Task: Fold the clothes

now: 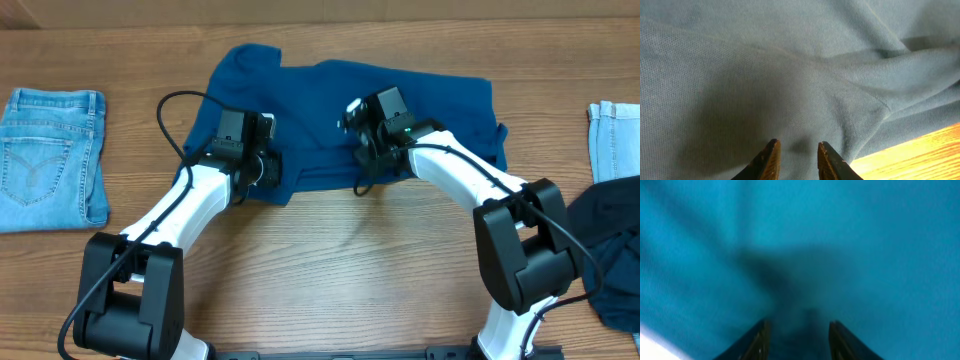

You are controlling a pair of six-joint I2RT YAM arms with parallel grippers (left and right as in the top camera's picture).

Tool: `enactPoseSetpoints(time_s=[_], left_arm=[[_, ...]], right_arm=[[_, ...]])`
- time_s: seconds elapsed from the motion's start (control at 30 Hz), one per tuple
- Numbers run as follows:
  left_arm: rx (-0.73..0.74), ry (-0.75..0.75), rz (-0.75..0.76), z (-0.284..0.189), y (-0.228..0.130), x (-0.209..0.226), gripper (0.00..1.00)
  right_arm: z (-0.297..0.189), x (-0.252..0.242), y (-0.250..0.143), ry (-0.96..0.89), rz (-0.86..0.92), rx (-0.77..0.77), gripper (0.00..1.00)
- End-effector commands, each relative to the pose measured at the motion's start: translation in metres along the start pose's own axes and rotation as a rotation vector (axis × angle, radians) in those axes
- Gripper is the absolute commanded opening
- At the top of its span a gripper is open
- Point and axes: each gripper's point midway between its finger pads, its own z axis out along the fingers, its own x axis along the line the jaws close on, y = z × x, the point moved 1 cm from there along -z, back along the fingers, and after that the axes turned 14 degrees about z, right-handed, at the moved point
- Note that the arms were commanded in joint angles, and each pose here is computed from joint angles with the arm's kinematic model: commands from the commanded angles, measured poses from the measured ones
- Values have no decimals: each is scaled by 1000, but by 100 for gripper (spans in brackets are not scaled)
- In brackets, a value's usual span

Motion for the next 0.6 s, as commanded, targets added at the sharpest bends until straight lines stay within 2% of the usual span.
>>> enactPoseSetpoints(time_s=[0.0, 0.03, 0.13, 0.17, 0.2, 0.27, 0.3, 0.4, 0.57], left_arm=[[24, -5, -16, 2, -3, -3, 28], [34, -14, -19, 2, -5, -4, 29], [52, -27, -27, 1, -10, -7, 29], [53, -25, -29, 1, -10, -6, 30], [51, -21, -32, 0, -10, -4, 33], [26, -15, -43, -11, -2, 0, 40], [10, -7, -45, -19, 3, 3, 40], [-82, 66, -125, -69, 21, 21, 44], [-198, 131, -232, -129, 25, 50, 44]], right_arm=[[6, -31, 26, -81, 246, -112, 43], [11, -38, 25, -86, 299, -116, 43], [7, -42, 10, -95, 309, -48, 40], [-9, -39, 10, -88, 304, -37, 49], [-25, -28, 14, -40, 249, -40, 56], [-62, 13, 13, 81, -59, -36, 70], [-68, 24, 5, 87, -192, -5, 73], [-61, 52, -13, 125, -349, 61, 73], [-43, 77, 10, 136, -401, -40, 69]])
